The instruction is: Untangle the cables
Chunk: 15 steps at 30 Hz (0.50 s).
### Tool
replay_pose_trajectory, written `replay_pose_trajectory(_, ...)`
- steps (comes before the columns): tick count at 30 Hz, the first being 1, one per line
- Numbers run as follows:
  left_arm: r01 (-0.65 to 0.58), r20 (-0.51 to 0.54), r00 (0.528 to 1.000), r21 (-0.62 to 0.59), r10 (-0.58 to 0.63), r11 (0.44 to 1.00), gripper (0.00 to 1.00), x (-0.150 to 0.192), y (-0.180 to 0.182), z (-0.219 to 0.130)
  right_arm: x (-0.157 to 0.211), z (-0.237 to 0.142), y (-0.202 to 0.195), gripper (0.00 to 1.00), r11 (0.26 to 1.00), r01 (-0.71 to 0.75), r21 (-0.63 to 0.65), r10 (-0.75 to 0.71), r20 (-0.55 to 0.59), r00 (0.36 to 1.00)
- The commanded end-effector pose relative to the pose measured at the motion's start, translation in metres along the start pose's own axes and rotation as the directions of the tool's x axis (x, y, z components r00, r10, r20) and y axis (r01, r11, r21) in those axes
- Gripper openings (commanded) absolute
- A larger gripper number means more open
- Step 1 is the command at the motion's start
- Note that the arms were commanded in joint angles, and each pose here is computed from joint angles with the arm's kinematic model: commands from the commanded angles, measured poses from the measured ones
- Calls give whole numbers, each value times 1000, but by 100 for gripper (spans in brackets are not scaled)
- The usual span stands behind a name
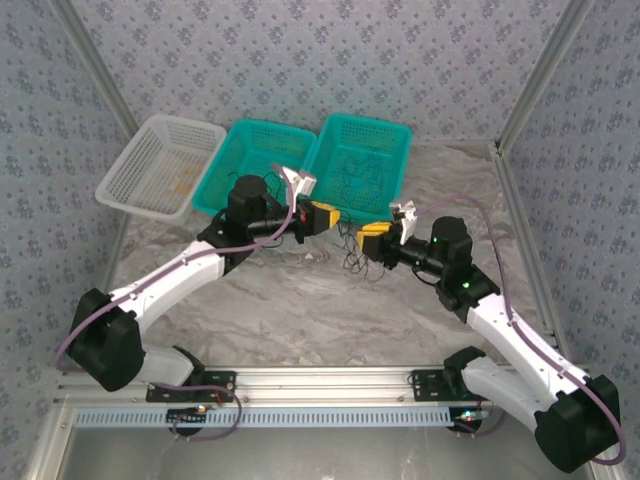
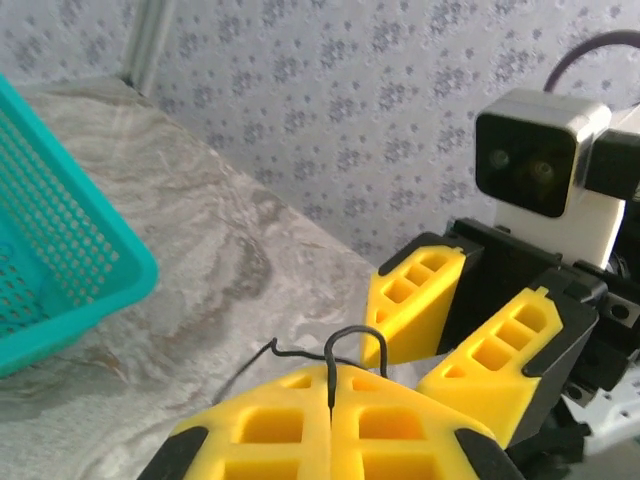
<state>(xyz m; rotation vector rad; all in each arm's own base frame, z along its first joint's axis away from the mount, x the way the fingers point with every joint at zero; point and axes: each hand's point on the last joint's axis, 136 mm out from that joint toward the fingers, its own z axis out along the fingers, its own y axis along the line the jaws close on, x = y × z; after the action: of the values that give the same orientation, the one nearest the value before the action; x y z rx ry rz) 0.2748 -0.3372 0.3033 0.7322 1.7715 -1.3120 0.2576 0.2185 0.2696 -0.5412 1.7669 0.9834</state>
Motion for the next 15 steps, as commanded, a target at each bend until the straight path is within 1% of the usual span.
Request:
replay_pose_trajectory(1, -46, 89, 995, -54, 50, 997, 0, -20, -5, -16, -2, -7, -13, 25, 997, -33, 75, 32, 9, 999)
replay_pose_trajectory(3, -41, 101, 994, -67, 48, 997, 0, -22, -4, -20, 3, -6, -14, 14, 996, -51, 67, 51, 0, 999)
replay_pose_trajectory(4, -39, 101, 994, -67, 45, 997, 0, -22, -4, -20, 4, -6, -15, 11, 996, -56, 69, 57, -5, 998)
replay_pose_trajectory(6, -32, 96, 995, -59, 38, 998, 0, -21, -5, -19, 9, -5, -17, 13, 995, -60, 74, 62, -17, 998)
replay_pose_trajectory(7, -25, 94, 995, -57, 31, 998, 0, -21, -4, -19, 12, -5, -19, 18, 995, -61, 81, 64, -25, 998)
replay_pose_trajectory(8, -22, 93, 995, -58, 27, 998, 0, -20, -3, -18, 15, -4, -21, 24, 995, -59, 85, 62, -34, 998)
replay_pose_trajectory(10, -9, 93, 996, -64, 15, 998, 0, -20, -1, -16, 23, -1, -23, 43, 995, -52, 82, 56, -56, 997)
replay_pose_trajectory(12, 6, 100, 995, -69, 0, 998, 0, -21, 1, -15, 31, 3, -22, 55, 997, -39, 69, 44, -72, 996)
replay_pose_trajectory(15, 41, 115, 993, -81, -32, 996, 0, -25, 4, -14, 42, 12, -25, 68, 997, -34, 74, 40, -84, 996)
